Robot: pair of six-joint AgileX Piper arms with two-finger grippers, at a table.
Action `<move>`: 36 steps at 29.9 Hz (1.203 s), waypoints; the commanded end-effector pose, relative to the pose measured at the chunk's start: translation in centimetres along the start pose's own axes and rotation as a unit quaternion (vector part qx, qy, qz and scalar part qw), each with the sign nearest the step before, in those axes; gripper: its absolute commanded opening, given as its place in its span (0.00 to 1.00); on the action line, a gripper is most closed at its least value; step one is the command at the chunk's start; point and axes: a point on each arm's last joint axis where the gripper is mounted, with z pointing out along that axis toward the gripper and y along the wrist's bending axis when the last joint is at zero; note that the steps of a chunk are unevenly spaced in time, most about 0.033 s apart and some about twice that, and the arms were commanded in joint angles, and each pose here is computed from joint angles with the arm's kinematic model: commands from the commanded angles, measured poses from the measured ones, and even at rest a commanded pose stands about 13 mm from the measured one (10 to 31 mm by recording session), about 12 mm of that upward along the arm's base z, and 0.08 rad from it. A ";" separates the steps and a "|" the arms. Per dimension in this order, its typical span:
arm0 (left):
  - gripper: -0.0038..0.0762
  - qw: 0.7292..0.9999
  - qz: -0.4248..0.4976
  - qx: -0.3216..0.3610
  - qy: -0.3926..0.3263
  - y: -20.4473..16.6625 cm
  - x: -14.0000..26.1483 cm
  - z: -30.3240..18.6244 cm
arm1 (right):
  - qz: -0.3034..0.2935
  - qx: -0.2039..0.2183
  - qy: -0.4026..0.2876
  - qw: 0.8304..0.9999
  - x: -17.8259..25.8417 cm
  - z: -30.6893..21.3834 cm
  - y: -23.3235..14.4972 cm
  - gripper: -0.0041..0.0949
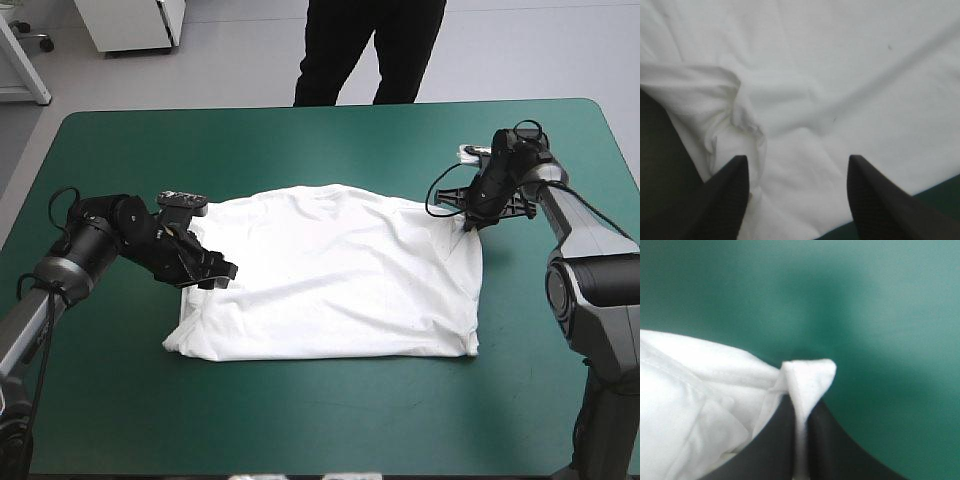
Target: Fold the cloth
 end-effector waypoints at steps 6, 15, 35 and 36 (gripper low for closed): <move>0.57 0.999 0.000 0.005 -0.039 -0.6 -0.4 -1.9 | -0.009 -0.003 -0.096 0.995 -0.1 -6.9 0.1 0.02; 0.57 0.999 0.000 0.005 -0.043 -0.6 -0.5 -1.9 | -0.058 -0.034 -0.150 0.986 1.4 -10.2 4.7 0.02; 0.57 0.999 0.000 0.006 -0.037 -0.6 -0.4 -1.9 | -0.114 -0.115 -0.023 0.986 5.3 -1.9 15.4 0.24; 0.57 0.999 0.000 0.006 -0.037 -0.6 -0.4 -1.9 | -0.117 -0.127 -0.011 0.985 5.5 -1.8 15.6 0.31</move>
